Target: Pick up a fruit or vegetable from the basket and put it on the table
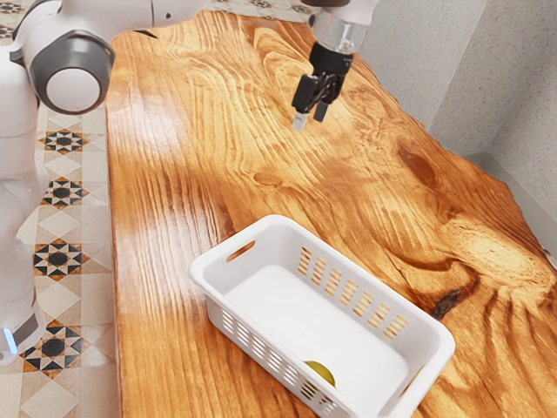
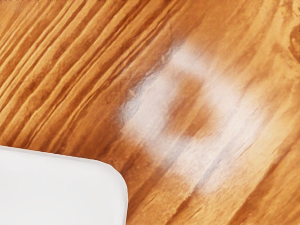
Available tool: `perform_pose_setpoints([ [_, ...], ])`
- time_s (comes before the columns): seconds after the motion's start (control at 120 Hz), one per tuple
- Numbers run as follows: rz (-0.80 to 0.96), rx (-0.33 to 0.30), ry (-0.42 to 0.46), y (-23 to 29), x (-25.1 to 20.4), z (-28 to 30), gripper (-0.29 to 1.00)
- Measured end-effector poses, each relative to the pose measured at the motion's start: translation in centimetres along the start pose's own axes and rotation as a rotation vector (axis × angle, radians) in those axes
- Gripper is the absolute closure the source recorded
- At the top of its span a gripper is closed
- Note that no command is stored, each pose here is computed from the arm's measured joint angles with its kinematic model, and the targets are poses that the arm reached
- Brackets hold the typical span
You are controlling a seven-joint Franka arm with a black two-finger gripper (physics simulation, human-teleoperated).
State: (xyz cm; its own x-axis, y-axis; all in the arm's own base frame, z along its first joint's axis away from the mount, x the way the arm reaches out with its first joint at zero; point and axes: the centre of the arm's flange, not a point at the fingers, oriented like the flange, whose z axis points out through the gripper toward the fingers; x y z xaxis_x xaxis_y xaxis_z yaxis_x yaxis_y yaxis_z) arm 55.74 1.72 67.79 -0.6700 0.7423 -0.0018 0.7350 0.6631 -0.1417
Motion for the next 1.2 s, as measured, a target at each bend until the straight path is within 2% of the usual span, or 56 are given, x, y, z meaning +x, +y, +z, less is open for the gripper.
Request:
perform_pose_setpoints([
  [0.183, 0.010, -0.009, 0.009, -0.3, -0.3, 0.0, 0.00],
  [0.242, 0.087, -0.017, 0.001, -1.2, -1.2, -0.4, 0.00],
  [0.367, 0.382, -0.098, -0.026, -2.6, -5.7, -0.3, 0.00],
  [0.425, 0.592, -0.108, -0.017, -4.2, -10.7, 2.5, 0.00],
  [0.5, 0.943, -0.090, -0.024, -9.5, -19.1, 7.6, 0.00],
  [0.558, 1.191, -0.078, -0.073, -12.9, -24.7, 12.3, 0.00],
  [0.617, 1.377, -0.114, -0.118, -14.9, -27.5, 14.6, 0.00],
  [0.742, 1.590, -0.194, -0.096, -16.1, -23.8, 19.7, 0.00],
  [0.883, 1.856, -0.359, -0.061, -17.0, -25.7, 22.2, 0.00],
  [1.033, 2.029, -0.425, -0.042, -17.4, -26.2, 24.4, 0.00],
  [1.2, 2.094, -0.468, -0.050, -16.1, -24.7, 24.5, 0.00],
])
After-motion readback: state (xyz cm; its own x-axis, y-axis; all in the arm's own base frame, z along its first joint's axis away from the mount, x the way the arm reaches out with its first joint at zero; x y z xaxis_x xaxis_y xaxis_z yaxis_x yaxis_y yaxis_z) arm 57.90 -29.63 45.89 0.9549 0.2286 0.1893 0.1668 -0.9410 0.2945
